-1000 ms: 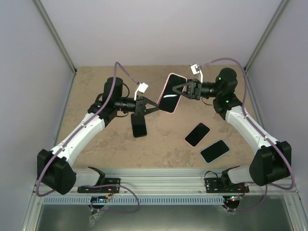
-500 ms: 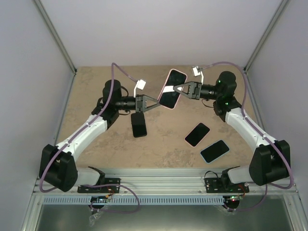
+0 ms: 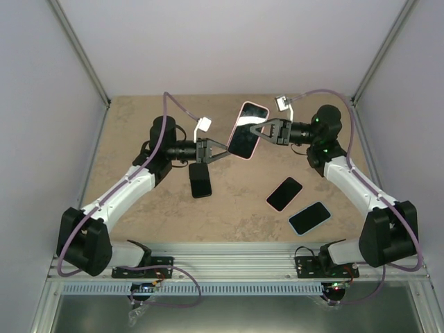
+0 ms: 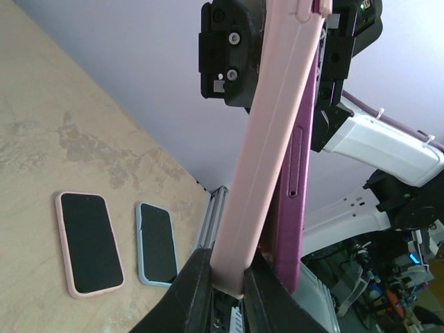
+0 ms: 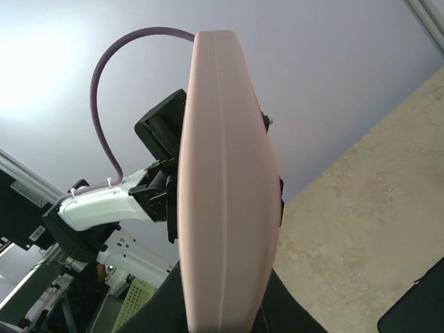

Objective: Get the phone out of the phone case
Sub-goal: Remove the phone case from the phone.

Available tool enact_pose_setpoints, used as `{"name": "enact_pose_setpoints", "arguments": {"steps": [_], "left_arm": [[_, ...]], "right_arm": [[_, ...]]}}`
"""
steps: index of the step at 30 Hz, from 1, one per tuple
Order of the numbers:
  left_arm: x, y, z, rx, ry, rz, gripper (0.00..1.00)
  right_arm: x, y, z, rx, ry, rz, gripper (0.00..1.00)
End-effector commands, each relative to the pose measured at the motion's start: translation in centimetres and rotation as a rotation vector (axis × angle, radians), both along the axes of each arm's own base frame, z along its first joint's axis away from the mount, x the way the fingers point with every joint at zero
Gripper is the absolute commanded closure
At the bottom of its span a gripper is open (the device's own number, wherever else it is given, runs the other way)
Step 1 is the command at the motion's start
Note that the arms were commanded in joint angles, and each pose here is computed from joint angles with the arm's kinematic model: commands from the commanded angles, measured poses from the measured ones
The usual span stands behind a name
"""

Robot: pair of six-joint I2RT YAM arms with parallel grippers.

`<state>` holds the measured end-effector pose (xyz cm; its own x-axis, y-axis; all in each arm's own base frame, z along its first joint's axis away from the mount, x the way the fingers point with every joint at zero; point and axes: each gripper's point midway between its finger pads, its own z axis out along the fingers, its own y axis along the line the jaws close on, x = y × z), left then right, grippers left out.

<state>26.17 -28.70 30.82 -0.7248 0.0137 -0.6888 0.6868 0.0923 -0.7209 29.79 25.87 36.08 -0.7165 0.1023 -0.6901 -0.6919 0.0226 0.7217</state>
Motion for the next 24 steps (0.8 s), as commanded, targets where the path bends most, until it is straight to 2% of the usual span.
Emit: {"name": "enact_pose_setpoints", "arguments": {"steps": [1, 15, 24], "left_arm": [[-0.3, 0.3, 3.7, -0.015, -0.184, -0.002, 0.95], [-0.7, 0.1, 5.7, -0.004, -0.287, -0.049, 0.63], [-0.8, -0.2, 6.3, -0.036, -0.285, -0.075, 0.6]], "right_arm": [[-1.1, 0.0, -0.5, -0.002, -0.045, 0.052, 0.99], [-5.7, 0.7, -2.3, -0.053, -0.074, 0.245, 0.99], [-7.7, 1.6, -3.5, -0.069, -0.051, 0.336, 0.99]]}}
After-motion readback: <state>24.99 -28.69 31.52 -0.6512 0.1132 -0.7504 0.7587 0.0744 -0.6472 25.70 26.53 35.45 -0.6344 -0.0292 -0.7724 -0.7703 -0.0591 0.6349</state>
